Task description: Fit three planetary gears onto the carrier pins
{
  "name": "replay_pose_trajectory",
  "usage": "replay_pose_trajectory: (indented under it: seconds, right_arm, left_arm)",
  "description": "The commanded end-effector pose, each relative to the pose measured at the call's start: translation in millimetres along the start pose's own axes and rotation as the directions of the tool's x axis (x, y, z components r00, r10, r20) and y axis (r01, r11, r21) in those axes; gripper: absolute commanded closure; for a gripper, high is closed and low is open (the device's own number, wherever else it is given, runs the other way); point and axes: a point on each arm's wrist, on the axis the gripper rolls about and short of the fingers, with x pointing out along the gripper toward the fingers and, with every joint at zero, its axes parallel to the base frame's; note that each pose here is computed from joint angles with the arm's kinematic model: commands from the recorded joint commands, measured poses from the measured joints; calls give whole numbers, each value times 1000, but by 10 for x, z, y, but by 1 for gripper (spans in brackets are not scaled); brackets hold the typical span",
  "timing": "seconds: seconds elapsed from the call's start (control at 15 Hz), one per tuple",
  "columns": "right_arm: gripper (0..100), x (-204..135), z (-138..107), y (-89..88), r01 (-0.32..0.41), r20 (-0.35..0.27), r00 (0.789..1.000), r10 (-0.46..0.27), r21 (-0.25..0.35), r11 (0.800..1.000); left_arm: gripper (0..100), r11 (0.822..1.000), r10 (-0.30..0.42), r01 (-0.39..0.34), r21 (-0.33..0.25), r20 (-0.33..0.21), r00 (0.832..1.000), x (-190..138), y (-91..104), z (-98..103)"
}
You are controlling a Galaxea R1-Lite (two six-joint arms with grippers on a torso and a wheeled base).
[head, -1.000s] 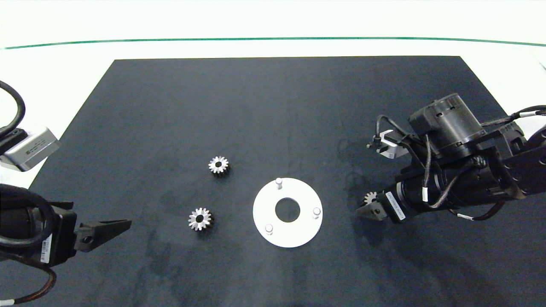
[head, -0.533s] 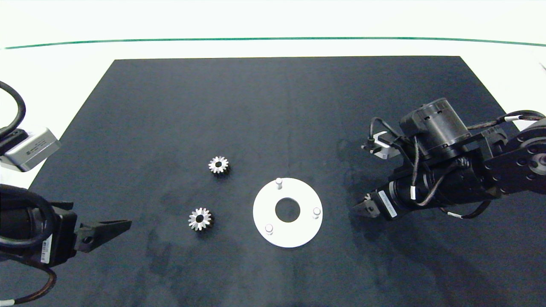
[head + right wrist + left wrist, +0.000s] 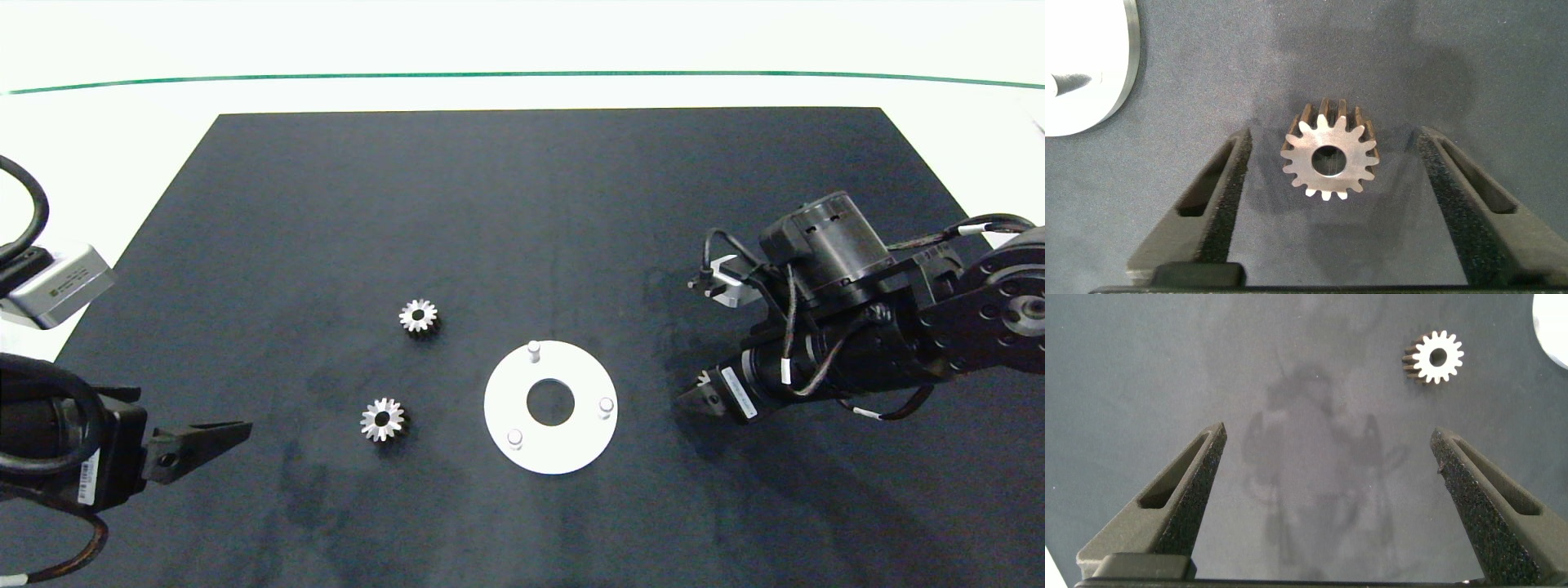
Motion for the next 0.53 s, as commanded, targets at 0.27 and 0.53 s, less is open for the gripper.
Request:
replay_pose_trajectory:
  seconds: [0.27,0.53]
  right_arm:
    - [30,-2,-4,0,0,-3,1000,0,-1,1000]
    - [39,-3,-4,5,0,-3,1000,0,-4,1000]
  left_arm:
    - [0,1000,1,-1,0,-1,1000,-8,0,-7]
    - [0,1000,1,-1,0,1,1000,-12,1,-8]
